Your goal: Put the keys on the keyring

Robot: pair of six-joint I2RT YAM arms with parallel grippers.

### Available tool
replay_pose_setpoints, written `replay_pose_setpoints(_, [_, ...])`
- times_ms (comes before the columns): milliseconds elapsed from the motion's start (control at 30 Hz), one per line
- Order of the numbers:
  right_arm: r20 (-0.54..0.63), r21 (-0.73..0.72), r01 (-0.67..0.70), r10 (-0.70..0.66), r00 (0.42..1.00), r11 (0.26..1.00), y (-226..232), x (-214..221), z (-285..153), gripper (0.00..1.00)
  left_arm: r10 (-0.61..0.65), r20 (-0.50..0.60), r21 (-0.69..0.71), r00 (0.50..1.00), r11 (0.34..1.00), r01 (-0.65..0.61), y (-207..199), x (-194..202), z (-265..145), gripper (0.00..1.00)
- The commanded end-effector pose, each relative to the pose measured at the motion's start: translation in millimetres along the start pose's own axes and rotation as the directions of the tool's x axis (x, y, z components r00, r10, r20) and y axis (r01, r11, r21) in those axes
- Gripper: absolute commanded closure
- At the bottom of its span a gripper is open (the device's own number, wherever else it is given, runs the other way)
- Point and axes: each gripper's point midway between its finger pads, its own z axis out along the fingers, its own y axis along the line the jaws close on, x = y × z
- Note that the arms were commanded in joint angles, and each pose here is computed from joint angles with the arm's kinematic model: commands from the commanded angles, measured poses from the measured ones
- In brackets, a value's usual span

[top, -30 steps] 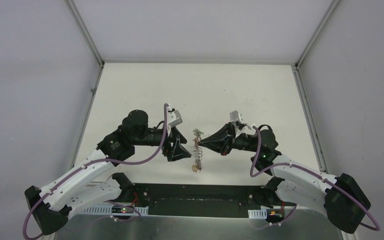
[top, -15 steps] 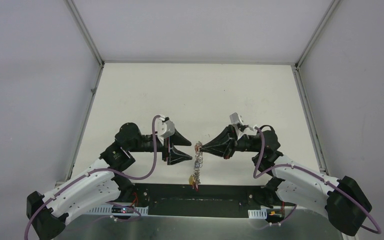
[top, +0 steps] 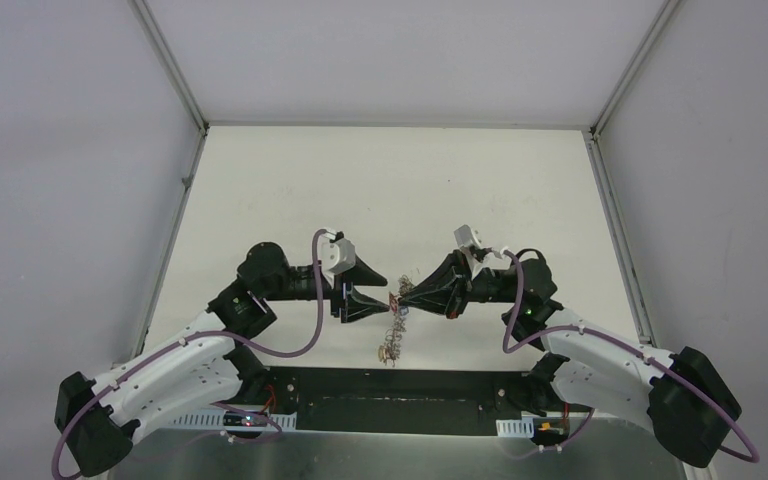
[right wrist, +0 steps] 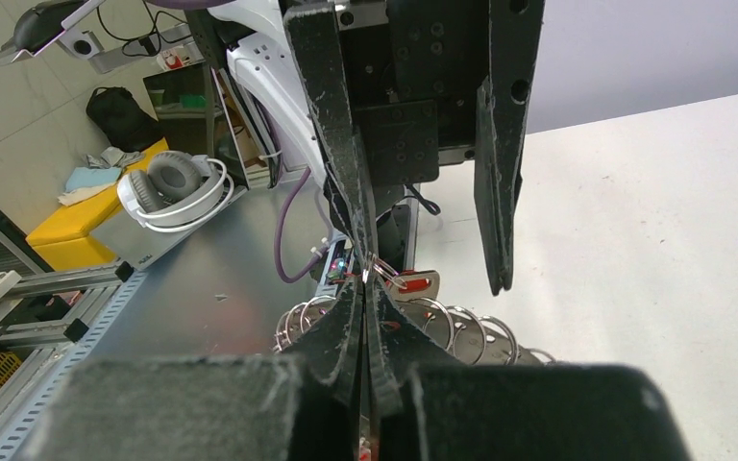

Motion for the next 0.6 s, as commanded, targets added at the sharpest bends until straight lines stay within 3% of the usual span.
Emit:
replay_pose_setpoints(0, [0.096,-0.044,0.112,-0.107,0.990,0.993,13,-39,7,1.00,0.057,0.040,0.043,0.998,0.997,-0.059,-8,-12,7,0.47])
replay_pose_setpoints(233, [0.099,-0.043,0.114,-0.109,0.989,0.993,12,-41,8,1.00,0.079,0.051,0.067,0.996,0.994,-0.082,-15,-12,11,0.58])
replay_pose_setpoints(500, [0.102,-0.037,0.119,-0.114,0.988,0.992,11,-42,8,1.00,0.068,0.052,0.068,0.996,0.995,-0.072,-19,-11,13,0.59])
replay_pose_setpoints(567, [0.102,-0.035,0.117,-0.113,0.988,0.993,10,-41,9,1.00,0.063,0.047,0.062,0.997,0.996,-0.066,-19,-8,14,0.64])
